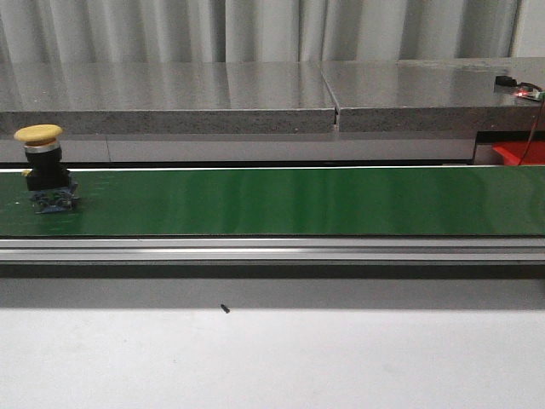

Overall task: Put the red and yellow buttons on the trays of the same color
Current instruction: 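Grasp a second yellow button with the left gripper and set it on the belt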

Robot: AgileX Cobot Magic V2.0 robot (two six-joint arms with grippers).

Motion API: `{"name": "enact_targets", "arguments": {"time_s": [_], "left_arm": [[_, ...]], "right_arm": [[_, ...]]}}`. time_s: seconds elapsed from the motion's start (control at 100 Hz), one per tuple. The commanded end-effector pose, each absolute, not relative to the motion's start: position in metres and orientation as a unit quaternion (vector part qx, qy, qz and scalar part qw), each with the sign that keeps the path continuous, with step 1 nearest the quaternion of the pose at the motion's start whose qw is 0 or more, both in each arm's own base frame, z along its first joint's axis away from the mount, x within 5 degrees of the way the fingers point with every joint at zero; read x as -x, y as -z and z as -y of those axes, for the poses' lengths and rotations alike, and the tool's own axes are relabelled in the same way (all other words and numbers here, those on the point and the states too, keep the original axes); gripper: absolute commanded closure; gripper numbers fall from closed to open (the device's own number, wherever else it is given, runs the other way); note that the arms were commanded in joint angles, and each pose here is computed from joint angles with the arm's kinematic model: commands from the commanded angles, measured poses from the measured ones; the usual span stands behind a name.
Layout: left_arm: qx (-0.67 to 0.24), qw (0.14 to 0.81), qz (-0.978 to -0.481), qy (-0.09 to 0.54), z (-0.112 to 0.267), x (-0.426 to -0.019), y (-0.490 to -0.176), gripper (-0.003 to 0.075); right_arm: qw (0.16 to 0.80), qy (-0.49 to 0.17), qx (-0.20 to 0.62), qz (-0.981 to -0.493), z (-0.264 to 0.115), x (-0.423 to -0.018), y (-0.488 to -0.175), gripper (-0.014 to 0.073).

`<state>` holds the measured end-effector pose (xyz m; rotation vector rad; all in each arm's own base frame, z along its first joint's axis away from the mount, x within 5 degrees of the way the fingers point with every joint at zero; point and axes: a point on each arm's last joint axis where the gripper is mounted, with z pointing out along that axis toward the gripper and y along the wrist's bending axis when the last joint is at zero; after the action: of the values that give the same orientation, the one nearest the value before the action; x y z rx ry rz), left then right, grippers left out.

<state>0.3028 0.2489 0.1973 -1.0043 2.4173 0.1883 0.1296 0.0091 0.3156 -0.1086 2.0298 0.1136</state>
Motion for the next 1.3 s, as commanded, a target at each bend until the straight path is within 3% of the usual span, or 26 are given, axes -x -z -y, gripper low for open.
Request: {"name": "enact_targets", "arguments": {"time_s": [0.0, 0.24, 0.52, 0.91, 1.29], "left_arm": [[0.375, 0.326, -0.864, -0.080, -0.246, -0.299, -0.247, 0.0740], [0.348, 0.354, -0.865, -0.076, -0.214, -0.289, -0.297, 0.0740], [0.248, 0.383, -0.888, -0.053, -0.144, -0.294, -0.338, 0.0740], [0.142, 0.382, -0.913, -0.015, -0.077, -0.317, -0.338, 0.0741], [0.124, 0.339, -0.932, -0.005, -0.067, -0.333, -0.305, 0.0741]], "right_arm": [[0.562, -0.038, 0.040, -0.825, -0.007, -0.132, -0.329, 0.0663], [0.562, -0.038, 0.040, -0.825, -0.007, -0.132, -0.329, 0.0663], [0.562, -0.038, 0.040, -0.825, -0.007, -0.132, -0.329, 0.0663], [0.562, -0.038, 0.040, -0.825, -0.007, -0.132, -0.329, 0.0663], [0.562, -0.038, 0.040, -0.825, -0.007, -0.132, -0.329, 0.0663]]}}
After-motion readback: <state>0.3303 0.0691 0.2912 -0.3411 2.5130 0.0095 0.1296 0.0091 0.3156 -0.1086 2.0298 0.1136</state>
